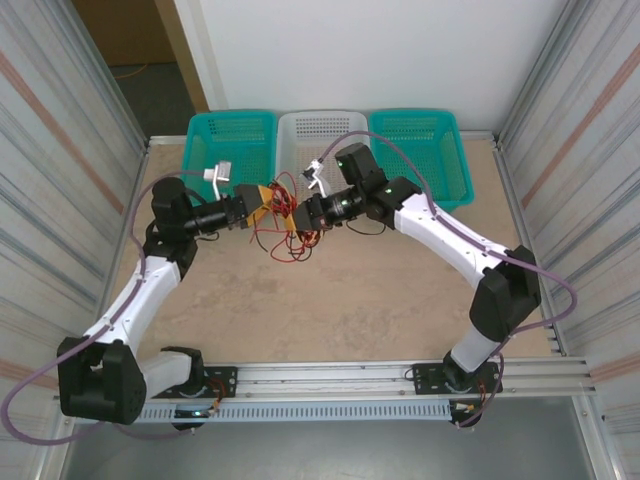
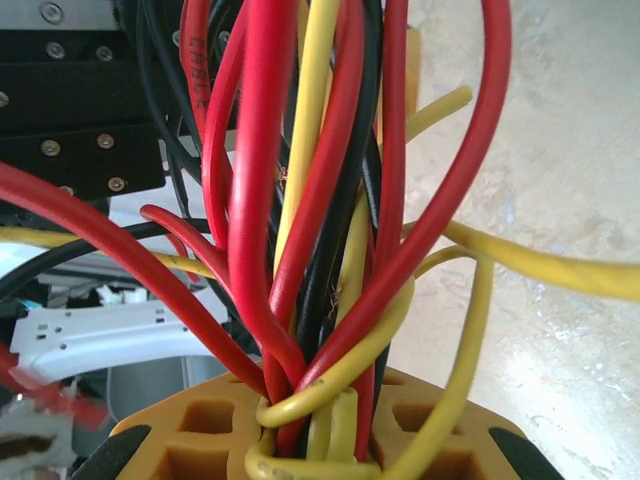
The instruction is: Untangle the cables
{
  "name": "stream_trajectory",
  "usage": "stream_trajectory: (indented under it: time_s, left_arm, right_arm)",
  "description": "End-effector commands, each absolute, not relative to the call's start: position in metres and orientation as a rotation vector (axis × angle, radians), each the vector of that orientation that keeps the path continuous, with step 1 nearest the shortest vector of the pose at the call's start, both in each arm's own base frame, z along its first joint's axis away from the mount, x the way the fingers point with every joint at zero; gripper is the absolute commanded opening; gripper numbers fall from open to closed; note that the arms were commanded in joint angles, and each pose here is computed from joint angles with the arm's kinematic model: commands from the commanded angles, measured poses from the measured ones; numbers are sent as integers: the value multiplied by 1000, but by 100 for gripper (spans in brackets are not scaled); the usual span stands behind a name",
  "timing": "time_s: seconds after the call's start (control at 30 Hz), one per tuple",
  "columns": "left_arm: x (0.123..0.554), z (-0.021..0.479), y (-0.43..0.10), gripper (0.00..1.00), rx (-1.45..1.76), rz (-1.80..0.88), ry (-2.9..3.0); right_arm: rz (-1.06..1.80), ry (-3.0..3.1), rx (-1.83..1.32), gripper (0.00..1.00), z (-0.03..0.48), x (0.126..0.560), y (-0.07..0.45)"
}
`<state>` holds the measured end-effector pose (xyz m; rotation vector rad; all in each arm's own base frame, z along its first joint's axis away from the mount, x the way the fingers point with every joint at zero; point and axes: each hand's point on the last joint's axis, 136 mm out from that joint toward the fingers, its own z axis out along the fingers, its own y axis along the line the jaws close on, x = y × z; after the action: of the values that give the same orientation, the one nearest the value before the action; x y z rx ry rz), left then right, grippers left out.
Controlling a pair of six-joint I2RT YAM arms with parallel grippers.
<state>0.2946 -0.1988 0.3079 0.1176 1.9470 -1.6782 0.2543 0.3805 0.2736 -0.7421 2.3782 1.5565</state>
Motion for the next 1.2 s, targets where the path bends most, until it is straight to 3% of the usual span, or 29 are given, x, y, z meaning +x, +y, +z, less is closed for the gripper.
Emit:
stream_trajectory:
  time_s: [0.0,0.23,0.6,0.77,0.83,0.97,1.0,1.17]
  left_arm:
    - [286,316,-210,92,238,-1699,1937]
    - [283,311,-219,45,280,-1729,1965]
    - [276,299,-227,6,326,-1724,2004]
    - [275,300,-227,0,341,-1712,1991]
    - [275,303,-227,0,346,-1710,1968]
    - [284,312,-216,0,292,-1674,1904]
    - [286,314,-212,0,274,-1667,1888]
    - [287,330,-205,0,277,-1663,1819]
  right_arm:
    - [1576,2364,-880,0,276,237,393]
    - [1557,2380,-874,0,270,240,395]
    - [1540,2369,-839,0,273,244,393]
    - [1537,2354,-790,1,278,253,388]
    - [1529,2352,-759,16,280,257,384]
    - [1446,2361,-657,62,278,272,362]
    - [1430,2352,-617,67,280,277,352]
    - [1499,2231,-447,73,303,291,313]
